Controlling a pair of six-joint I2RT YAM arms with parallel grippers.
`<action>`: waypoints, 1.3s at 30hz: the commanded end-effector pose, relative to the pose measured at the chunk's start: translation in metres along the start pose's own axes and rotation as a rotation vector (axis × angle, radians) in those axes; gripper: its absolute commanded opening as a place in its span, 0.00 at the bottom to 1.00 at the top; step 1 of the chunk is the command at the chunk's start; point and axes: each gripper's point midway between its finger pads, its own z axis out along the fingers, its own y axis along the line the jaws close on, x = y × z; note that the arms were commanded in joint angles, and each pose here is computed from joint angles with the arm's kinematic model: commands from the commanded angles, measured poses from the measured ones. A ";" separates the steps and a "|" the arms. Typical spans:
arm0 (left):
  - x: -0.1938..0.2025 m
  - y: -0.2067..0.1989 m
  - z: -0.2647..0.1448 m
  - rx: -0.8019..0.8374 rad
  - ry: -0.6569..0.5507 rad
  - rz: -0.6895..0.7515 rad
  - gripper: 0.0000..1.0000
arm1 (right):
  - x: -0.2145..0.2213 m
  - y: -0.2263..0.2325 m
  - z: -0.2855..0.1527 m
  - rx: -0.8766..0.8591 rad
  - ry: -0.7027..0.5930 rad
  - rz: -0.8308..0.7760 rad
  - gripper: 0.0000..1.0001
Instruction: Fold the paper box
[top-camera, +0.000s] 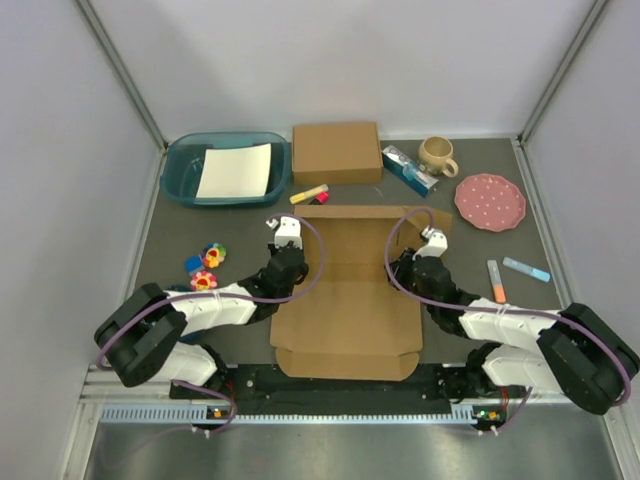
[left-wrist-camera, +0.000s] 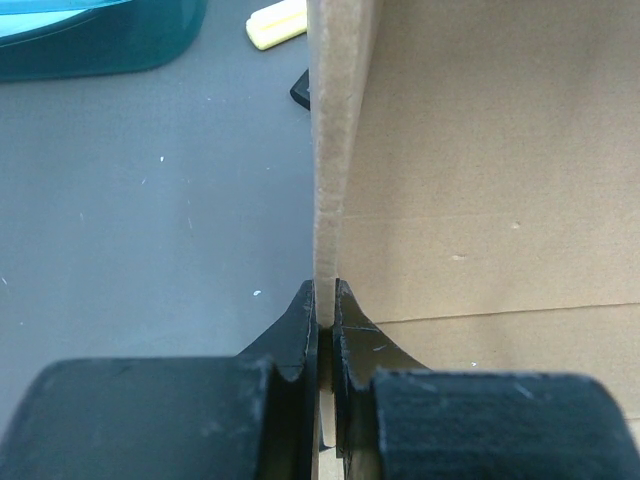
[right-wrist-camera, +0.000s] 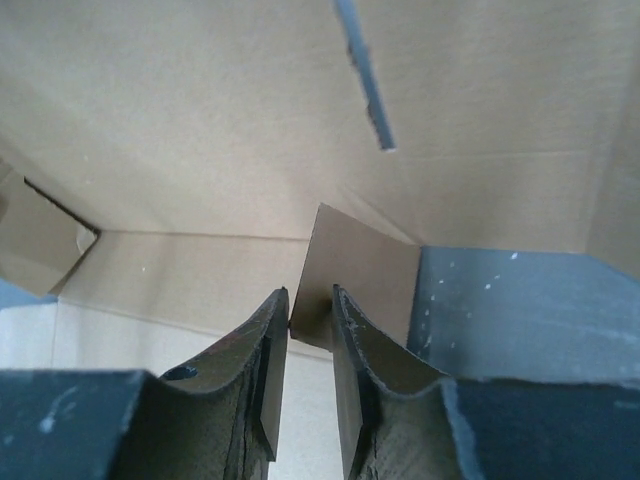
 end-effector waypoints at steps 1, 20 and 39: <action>0.021 -0.009 -0.004 0.042 0.078 0.041 0.00 | 0.003 0.031 0.005 -0.085 0.018 -0.034 0.25; 0.022 -0.002 -0.006 0.017 0.073 0.041 0.00 | -0.131 0.025 -0.085 0.028 -0.320 -0.190 0.65; 0.023 0.000 -0.012 0.038 0.070 0.036 0.00 | -0.162 -0.080 -0.074 0.313 -0.467 0.132 0.56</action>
